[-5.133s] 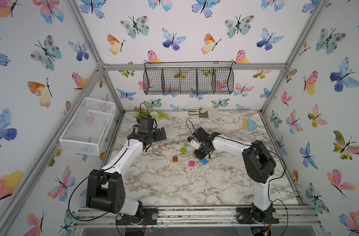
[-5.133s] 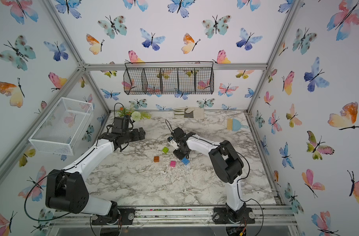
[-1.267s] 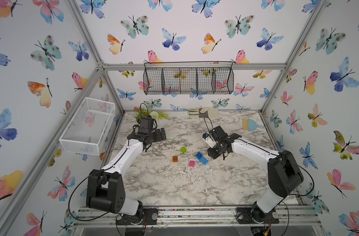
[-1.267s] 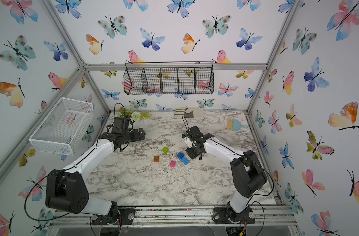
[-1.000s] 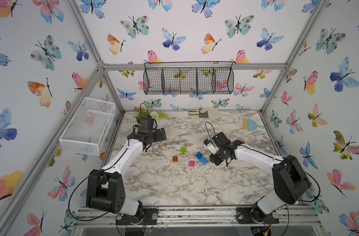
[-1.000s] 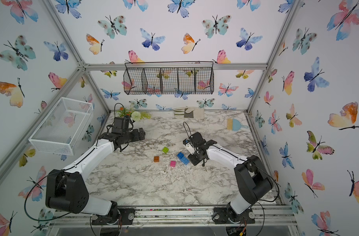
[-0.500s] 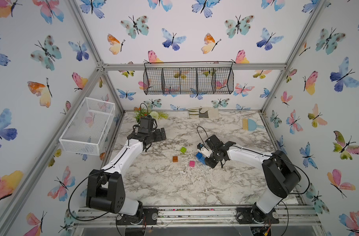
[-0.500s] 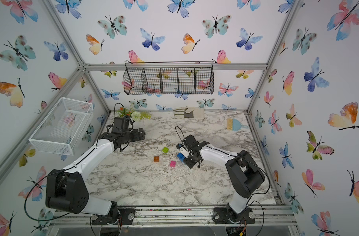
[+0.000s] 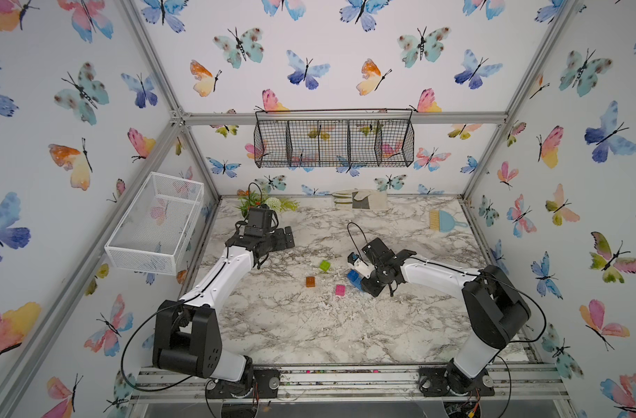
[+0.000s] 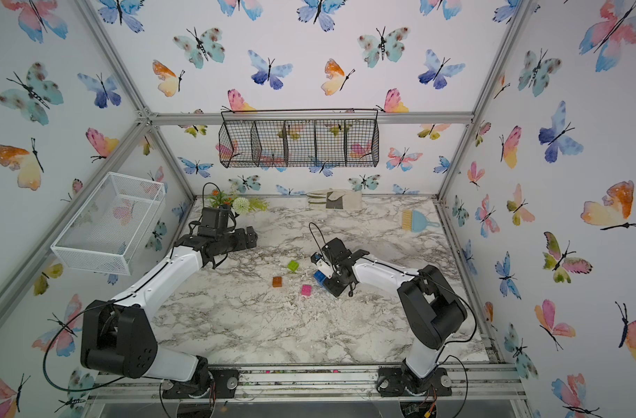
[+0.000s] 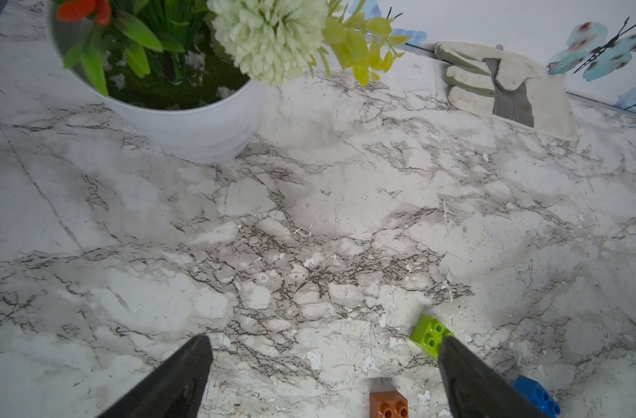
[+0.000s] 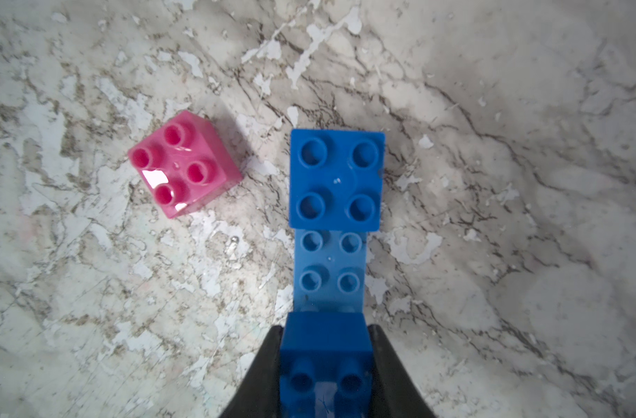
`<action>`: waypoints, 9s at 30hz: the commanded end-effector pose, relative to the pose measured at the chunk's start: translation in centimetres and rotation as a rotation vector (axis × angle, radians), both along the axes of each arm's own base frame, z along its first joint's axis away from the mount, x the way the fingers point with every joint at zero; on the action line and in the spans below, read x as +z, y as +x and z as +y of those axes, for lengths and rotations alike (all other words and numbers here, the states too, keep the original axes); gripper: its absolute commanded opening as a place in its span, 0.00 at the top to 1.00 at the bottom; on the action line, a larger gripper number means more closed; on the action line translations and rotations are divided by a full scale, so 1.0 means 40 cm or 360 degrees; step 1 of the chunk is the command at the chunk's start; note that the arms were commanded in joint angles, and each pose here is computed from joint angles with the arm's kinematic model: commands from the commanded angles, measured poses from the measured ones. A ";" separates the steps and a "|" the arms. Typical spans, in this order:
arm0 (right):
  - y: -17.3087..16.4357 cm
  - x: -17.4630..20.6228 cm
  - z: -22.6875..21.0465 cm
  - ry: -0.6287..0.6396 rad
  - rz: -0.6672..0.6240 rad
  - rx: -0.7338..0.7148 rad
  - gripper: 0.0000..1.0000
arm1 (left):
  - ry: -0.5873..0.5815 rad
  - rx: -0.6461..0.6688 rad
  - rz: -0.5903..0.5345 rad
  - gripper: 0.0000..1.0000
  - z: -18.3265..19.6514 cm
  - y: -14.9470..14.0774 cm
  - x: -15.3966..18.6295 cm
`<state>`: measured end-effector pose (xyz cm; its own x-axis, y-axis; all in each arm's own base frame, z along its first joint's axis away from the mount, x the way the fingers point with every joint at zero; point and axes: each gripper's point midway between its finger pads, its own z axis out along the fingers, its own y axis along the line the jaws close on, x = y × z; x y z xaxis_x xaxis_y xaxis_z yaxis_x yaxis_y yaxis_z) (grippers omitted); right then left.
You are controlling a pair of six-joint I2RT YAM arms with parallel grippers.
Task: Assemble the letter y with lego
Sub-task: Assemble the lego brick with the lego brick, then pick up the lego brick from the center of the board, then assemble the lego brick with the lego brick.
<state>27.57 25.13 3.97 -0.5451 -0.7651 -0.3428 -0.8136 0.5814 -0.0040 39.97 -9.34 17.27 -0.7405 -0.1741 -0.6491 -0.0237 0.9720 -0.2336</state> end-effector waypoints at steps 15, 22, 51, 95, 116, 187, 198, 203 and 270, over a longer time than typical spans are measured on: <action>-0.022 -0.032 -0.014 -0.0140 0.0169 -0.0111 0.83 | 0.0016 0.0010 0.0009 0.02 0.001 0.007 0.006; -0.041 -0.013 0.015 -0.0065 0.0230 -0.0200 0.83 | 0.0019 0.0012 0.0011 0.02 0.003 0.007 0.005; -0.028 -0.050 0.013 -0.0076 0.0207 -0.0556 0.86 | 0.0025 0.0018 0.0003 0.02 0.006 0.008 0.010; -0.064 -0.125 0.055 -0.0250 0.0190 -0.0033 0.91 | 0.0021 0.0022 -0.0011 0.02 0.006 0.007 0.019; -0.082 -0.132 -0.018 -0.0268 0.0354 0.0110 0.88 | 0.0009 0.0012 -0.0008 0.02 0.002 0.007 0.018; 0.067 -0.071 0.090 -0.0138 0.0166 -0.0072 0.60 | 0.0012 0.0008 -0.0017 0.01 0.004 0.006 0.021; 0.077 -0.056 0.097 -0.0122 0.0144 -0.0077 0.69 | 0.0009 0.0008 -0.0014 0.02 0.003 0.008 0.019; 0.072 0.026 0.150 0.0039 0.0093 0.0113 0.72 | 0.0005 0.0002 -0.0009 0.01 0.000 0.007 0.016; -0.050 -0.090 0.181 -0.0411 0.0085 0.0752 0.83 | -0.0010 0.0008 -0.0008 0.02 0.000 0.007 0.018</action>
<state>26.86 34.13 4.12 -0.1295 -0.9658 -0.2248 -0.9835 0.1540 -0.0950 39.81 -9.31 16.87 -0.7524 -0.1750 -0.6350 -0.0307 0.9723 -0.2316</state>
